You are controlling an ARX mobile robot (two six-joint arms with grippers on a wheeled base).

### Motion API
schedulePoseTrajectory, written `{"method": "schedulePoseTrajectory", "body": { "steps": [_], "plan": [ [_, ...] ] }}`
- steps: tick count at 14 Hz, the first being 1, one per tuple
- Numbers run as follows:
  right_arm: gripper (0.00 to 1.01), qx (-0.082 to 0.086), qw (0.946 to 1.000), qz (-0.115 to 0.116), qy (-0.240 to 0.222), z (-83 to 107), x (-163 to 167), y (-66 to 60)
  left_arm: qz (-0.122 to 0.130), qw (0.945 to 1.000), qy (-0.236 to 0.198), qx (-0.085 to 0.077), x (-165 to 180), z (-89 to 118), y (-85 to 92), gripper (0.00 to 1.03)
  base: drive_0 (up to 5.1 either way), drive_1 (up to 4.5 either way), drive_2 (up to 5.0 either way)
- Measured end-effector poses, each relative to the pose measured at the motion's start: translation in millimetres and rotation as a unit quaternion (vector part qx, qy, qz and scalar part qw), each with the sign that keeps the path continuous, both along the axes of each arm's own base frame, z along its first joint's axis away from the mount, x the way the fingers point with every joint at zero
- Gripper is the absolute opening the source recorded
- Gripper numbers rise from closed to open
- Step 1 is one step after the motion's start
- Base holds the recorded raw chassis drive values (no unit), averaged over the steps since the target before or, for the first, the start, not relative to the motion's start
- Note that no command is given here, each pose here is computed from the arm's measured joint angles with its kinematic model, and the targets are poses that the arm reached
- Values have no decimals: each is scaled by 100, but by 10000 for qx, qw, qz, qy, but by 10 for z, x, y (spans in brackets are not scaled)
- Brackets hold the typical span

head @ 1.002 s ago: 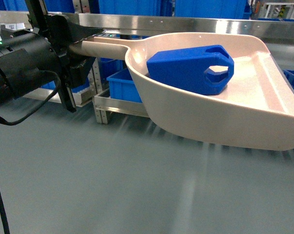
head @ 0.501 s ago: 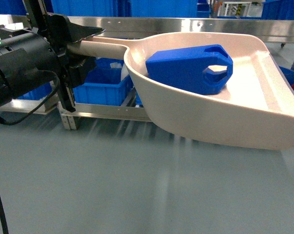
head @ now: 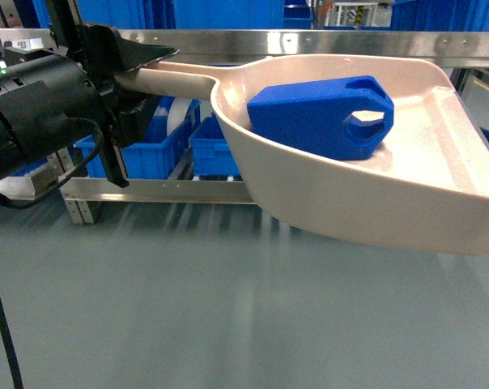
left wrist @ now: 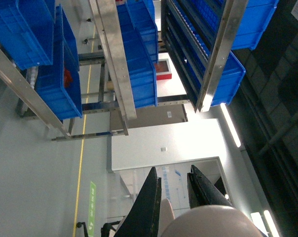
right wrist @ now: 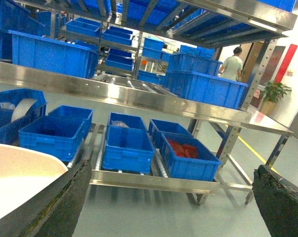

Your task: Place part in tray to right shelf

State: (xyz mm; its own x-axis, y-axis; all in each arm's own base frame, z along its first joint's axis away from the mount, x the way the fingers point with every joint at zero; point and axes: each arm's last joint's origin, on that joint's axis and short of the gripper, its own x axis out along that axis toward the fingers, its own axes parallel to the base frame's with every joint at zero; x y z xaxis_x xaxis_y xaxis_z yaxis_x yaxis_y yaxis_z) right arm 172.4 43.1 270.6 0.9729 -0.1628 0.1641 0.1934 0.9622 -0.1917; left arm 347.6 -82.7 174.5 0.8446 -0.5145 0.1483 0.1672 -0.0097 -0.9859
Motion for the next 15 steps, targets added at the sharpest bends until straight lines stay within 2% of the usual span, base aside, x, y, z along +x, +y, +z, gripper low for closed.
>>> {"method": "schedulePoseTrajectory", "body": {
  "steps": [2,15],
  "plan": [
    [98,-1,10000,2,2,0,0,0,70,10000,-2,-7,6,1,23,13,0,0,0],
    [98,0,10000,-2,0,0,0,0,26,10000,2,-4,2,0,7,13,0,0,0]
  ]
}}
